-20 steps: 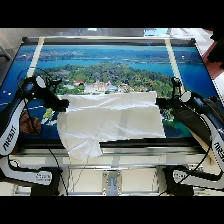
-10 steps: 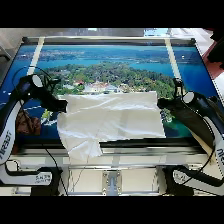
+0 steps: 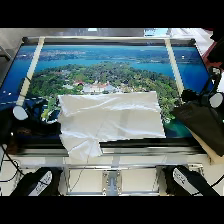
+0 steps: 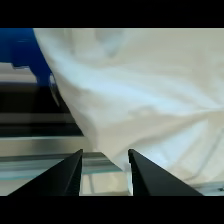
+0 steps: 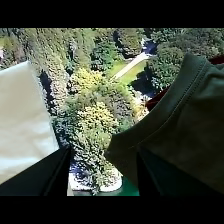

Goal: Fold the shirts.

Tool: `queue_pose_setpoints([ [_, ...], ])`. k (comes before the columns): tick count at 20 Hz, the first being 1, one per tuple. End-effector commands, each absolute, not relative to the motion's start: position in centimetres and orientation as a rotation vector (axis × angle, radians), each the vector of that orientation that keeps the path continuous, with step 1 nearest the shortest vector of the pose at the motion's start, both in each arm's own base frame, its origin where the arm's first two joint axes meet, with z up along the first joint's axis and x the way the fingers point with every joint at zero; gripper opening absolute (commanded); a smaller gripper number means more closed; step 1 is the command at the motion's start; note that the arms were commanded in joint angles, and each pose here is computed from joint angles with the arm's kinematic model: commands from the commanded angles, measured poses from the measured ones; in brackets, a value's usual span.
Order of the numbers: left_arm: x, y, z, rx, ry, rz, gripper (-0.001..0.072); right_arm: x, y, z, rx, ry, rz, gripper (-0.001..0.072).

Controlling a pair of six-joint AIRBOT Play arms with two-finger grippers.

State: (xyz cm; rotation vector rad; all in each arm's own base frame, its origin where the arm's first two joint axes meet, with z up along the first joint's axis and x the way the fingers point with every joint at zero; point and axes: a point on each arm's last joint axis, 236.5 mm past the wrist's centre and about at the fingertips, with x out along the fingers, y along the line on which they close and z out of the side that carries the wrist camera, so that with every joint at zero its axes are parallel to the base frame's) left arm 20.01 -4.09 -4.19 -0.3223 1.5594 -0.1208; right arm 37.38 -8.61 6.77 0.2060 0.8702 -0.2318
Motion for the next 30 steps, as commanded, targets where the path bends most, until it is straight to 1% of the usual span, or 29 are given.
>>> queue_pose_setpoints([
  [1, 15.5, -9.2, -5.0, -0.609, 1.652, -0.184, 0.0344, 37.7, -8.1, 8.1, 0.258, 0.819, -0.186, 0.0488],
  [3, 14.3, -10.2, -4.9, -0.677, 1.705, -0.182, 0.0345, 37.8, -7.7, 8.2, 0.256, 0.816, -0.165, 0.0488],
  [5, 13.1, -10.1, -5.2, -0.679, 1.754, -0.171, 0.0345, 37.9, -7.4, 8.2, 0.252, 0.815, -0.151, 0.0488],
  [7, 11.3, -9.4, -5.7, -0.634, 1.825, -0.15, 0.0345, 38.0, -7.0, 8.3, 0.244, 0.813, -0.127, 0.0488],
  [9, 10.3, -7.7, -6.4, -0.571, 1.864, -0.075, 0.0344, 38.1, -6.8, 8.4, 0.235, 0.811, -0.111, 0.0488],
  [11, 10.7, -7.3, -6.7, -0.572, 1.846, -0.043, 0.0344, 38.1, -6.7, 8.4, 0.232, 0.81, -0.109, 0.0488],
  [14, 12.3, -8.6, -6.9, -0.651, 1.779, -0.062, 0.0344, 38.1, -6.7, 8.4, 0.223, 0.809, -0.1, 0.0488],
  [17, 11.6, -10.2, -8.2, -0.747, 1.78, -0.075, 0.0344, 38.1, -6.6, 8.4, 0.223, 0.809, -0.1, 0.0488],
  [19, 11.1, -10.3, -9.3, -0.764, 1.782, -0.055, 0.0344, 38.1, -6.6, 8.4, 0.225, 0.811, -0.099, 0.0488],
  [22, 13.4, -10.8, -9.5, -0.829, 1.681, -0.048, 0.0342, 38.0, -6.3, 8.4, 0.239, 0.815, -0.091, 0.0487],
  [23, 14.1, -10.9, -9.4, -0.844, 1.654, -0.052, 0.0326, 38.0, -6.2, 8.3, 0.245, 0.818, -0.088, 0.0487],
  [25, 14.5, -11.3, -9.2, -0.855, 1.636, -0.073, 0.0107, 37.8, -5.9, 8.1, 0.252, 0.832, -0.082, 0.0486],
  [26, 14.6, -11.6, -8.9, -0.86, 1.632, -0.098, 0.0065, 37.5, -5.8, 7.9, 0.253, 0.849, -0.077, 0.0486],
  [27, 14.6, -11.9, -8.8, -0.867, 1.63, -0.112, 0.0025, 37.1, -5.6, 7.5, 0.256, 0.872, -0.071, 0.0486],
  [28, 14.6, -12.1, -8.6, -0.865, 1.628, -0.131, 0.0011, 36.6, -5.3, 7.2, 0.253, 0.899, -0.06, 0.0486],
  [30, 14.6, -12.2, -8.5, -0.868, 1.629, -0.139, 0.0011, 35.4, -4.6, 6.3, 0.252, 0.962, -0.036, 0.0486],
])
